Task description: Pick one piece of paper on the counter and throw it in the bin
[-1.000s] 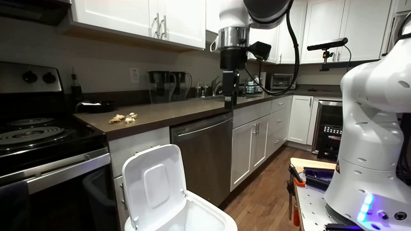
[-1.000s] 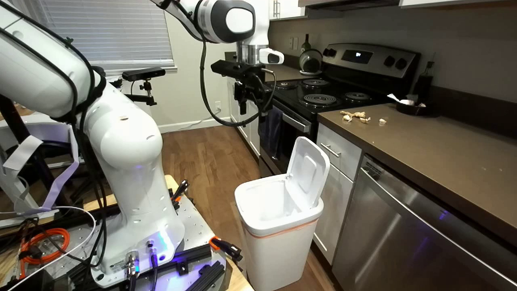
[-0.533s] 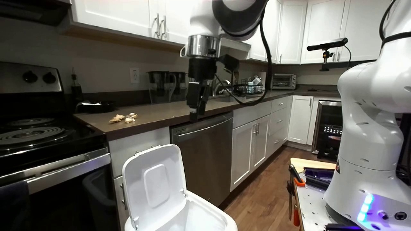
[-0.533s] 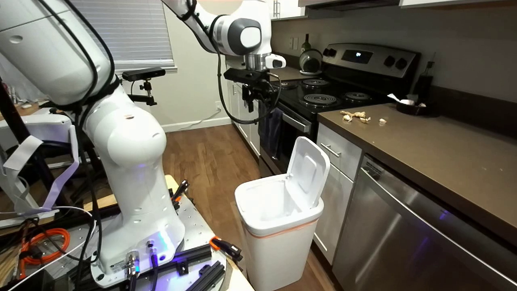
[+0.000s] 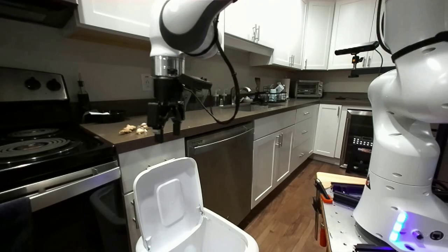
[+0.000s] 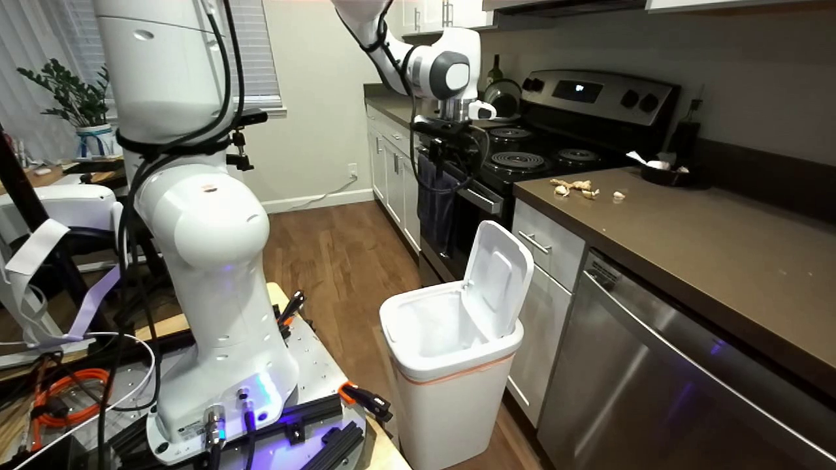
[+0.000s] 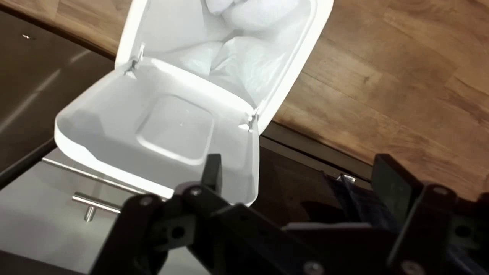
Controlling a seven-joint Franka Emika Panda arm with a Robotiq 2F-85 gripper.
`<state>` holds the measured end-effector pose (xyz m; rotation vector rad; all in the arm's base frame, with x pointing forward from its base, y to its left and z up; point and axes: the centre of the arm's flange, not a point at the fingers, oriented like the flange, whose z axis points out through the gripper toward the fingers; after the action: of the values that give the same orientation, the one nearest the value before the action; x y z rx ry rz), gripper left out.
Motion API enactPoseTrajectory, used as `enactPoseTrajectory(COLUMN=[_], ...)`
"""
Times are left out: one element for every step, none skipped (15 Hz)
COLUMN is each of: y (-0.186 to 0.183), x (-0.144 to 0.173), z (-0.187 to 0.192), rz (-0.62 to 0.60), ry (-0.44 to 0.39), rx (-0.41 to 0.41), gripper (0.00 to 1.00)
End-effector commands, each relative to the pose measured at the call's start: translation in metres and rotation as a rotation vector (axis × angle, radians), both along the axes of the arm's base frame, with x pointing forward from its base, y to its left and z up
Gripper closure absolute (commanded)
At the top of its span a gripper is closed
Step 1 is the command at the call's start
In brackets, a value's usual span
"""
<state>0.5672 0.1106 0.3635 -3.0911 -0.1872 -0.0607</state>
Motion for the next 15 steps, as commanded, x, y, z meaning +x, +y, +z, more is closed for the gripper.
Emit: enactPoseTrajectory(y=[0.010, 0.011, 0.012, 0.012, 0.012, 0.012, 0.011, 0.011, 0.010, 0.009, 0.007, 0.003, 0.000, -0.006, -0.011], x=[0.089, 0.104, 0.116, 0.128, 0.138, 0.145, 0.153, 0.160, 0.168, 0.174, 0.178, 0.181, 0.183, 0.186, 0.188], z=[0.013, 0.017, 0.021, 0.028, 0.033, 0.038, 0.042, 0.045, 0.047, 0.047, 0.045, 0.043, 0.040, 0.037, 0.035], rz=[-0.048, -0.059, -0.064, -0.066, -0.067, -0.058, -0.048, -0.050, -0.046, -0.042, -0.036, -0.032, -0.027, -0.031, -0.039], ry=[0.033, 0.040, 0.044, 0.048, 0.041, 0.026, -0.004, -0.024, -0.050, -0.092, -0.127, -0.161, -0.191, -0.221, -0.253], rx=[-0.034, -0.042, -0.060, -0.076, -0.096, -0.102, -0.116, -0.114, -0.118, -0.122, -0.131, -0.143, -0.157, -0.157, -0.160], gripper=[0.00, 0.00, 0.00, 0.00, 0.00, 0.00, 0.00, 0.00, 0.00, 0.00, 0.00, 0.00, 0.00, 0.00, 0.00])
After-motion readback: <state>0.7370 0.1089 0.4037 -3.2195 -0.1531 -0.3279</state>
